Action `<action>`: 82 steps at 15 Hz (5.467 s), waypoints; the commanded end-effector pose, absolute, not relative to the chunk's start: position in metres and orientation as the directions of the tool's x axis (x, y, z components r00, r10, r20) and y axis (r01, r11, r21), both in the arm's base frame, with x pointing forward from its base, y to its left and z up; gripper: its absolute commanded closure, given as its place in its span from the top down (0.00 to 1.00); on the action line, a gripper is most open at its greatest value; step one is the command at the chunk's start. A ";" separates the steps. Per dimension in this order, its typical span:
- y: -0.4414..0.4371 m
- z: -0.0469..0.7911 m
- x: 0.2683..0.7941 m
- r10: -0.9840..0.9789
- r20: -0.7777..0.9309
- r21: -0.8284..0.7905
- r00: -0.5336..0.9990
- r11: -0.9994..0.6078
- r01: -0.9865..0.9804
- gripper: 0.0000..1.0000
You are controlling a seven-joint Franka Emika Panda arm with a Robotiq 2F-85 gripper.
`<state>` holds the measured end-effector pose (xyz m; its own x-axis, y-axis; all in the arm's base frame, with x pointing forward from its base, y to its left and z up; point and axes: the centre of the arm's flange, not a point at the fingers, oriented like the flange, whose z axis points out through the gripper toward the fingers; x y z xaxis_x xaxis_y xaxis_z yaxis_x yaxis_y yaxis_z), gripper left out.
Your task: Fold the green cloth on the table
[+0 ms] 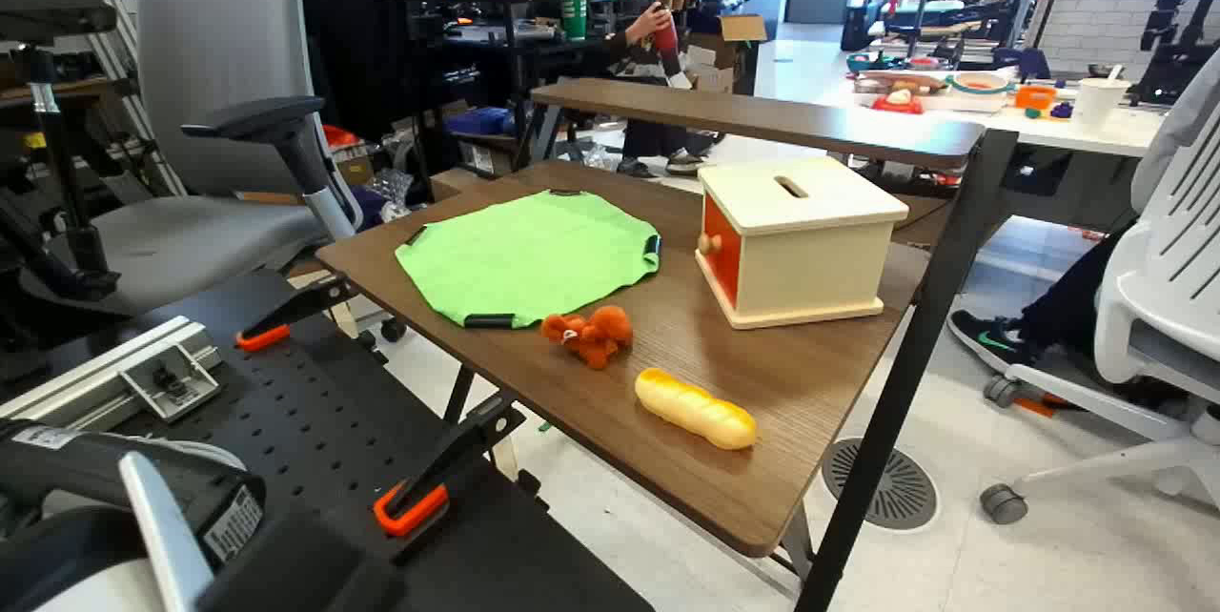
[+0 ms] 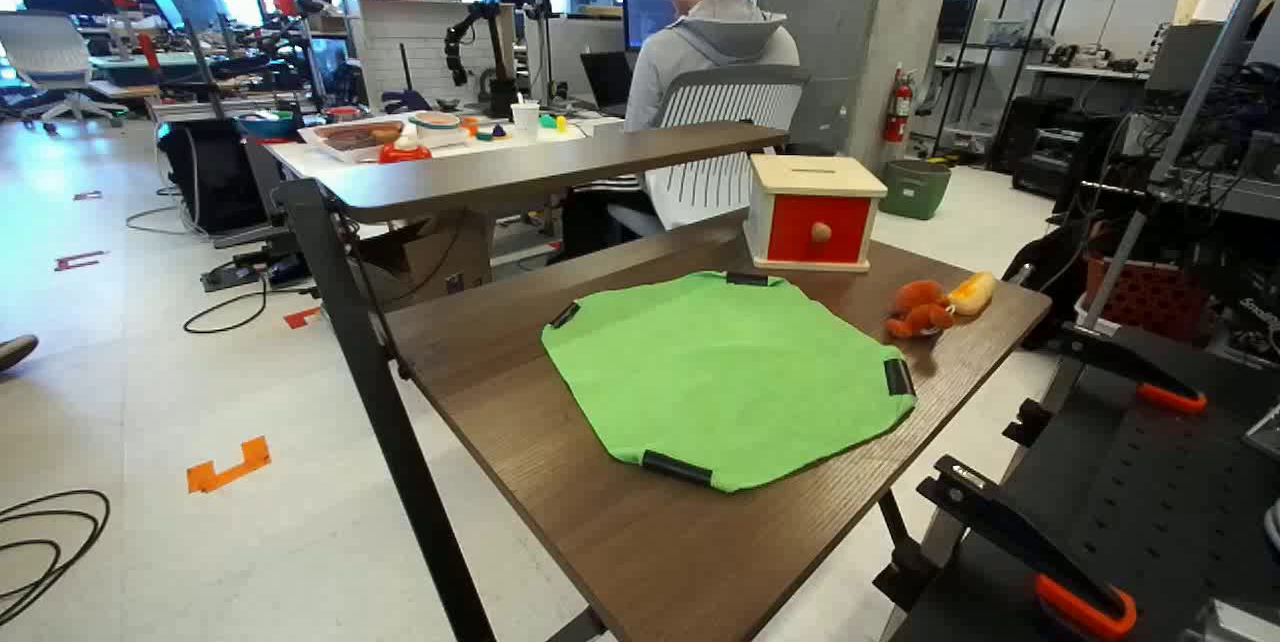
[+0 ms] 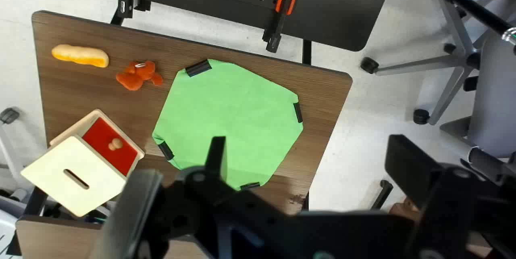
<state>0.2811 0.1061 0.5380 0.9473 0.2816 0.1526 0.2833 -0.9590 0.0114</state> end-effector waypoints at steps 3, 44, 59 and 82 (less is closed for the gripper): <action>0.106 0.538 0.281 0.282 0.154 0.012 0.947 -0.959 0.283 1.00; 0.254 0.136 0.462 0.376 -0.162 0.124 0.912 -0.909 0.397 1.00; 0.276 0.102 0.479 0.518 -0.065 0.135 0.853 -0.842 0.522 0.43; 0.215 0.243 0.537 0.447 0.109 0.061 0.888 -0.895 0.442 0.03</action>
<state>0.5218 0.2470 0.2290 0.8757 0.4723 0.1001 0.4635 -0.8805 0.0996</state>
